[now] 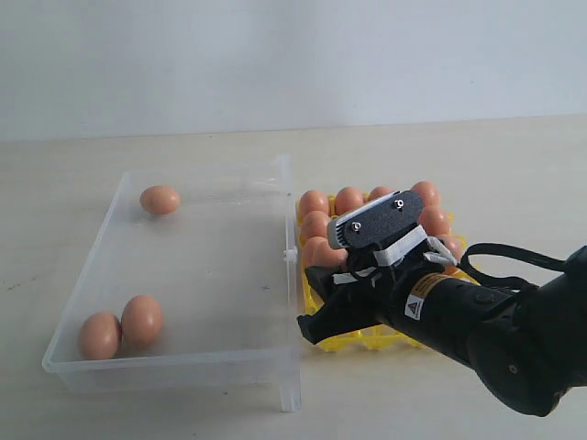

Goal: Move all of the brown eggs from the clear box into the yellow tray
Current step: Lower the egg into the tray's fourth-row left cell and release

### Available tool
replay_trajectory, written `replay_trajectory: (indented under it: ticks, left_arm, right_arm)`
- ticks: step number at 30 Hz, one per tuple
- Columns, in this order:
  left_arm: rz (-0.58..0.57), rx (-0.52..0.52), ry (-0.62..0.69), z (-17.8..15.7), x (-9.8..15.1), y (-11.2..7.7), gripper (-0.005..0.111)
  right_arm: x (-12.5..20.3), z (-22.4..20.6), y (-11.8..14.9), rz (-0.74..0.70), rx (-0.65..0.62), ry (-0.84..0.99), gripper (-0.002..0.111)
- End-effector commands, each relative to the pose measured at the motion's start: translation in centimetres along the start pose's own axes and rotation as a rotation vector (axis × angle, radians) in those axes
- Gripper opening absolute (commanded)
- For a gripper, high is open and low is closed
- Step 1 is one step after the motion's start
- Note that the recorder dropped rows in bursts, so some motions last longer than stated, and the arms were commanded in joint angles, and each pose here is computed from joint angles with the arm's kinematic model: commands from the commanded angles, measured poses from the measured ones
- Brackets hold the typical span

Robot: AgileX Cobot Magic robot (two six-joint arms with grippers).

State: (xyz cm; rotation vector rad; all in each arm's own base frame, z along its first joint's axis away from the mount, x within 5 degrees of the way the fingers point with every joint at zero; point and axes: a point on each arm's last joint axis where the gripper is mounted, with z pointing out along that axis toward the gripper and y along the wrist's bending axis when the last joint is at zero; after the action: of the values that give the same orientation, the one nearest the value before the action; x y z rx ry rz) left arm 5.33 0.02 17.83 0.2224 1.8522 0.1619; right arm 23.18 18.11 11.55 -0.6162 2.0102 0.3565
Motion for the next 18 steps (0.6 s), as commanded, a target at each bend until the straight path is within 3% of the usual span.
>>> replay_trajectory:
  ticks: [1, 10, 13, 18]
  left_arm:
    - [-0.006, -0.005, -0.015, -0.09, -0.19, 0.05, 0.000]
    - [-0.006, -0.005, -0.015, -0.09, -0.19, 0.05, 0.000]
    - [-0.006, -0.005, -0.015, -0.09, -0.19, 0.05, 0.000]
    - [-0.006, -0.005, -0.015, -0.09, -0.19, 0.05, 0.000]
  right_arm:
    - [-0.14, 0.01, -0.08, -0.001, -0.005, -0.019, 0.000]
    - [-0.02, 0.07, -0.08, -0.001, -0.005, -0.013, 0.004]
    - [0.05, 0.07, -0.08, -0.001, -0.005, -0.005, 0.016]
    - [0.15, 0.07, -0.07, 0.006, -0.006, 0.006, 0.048]
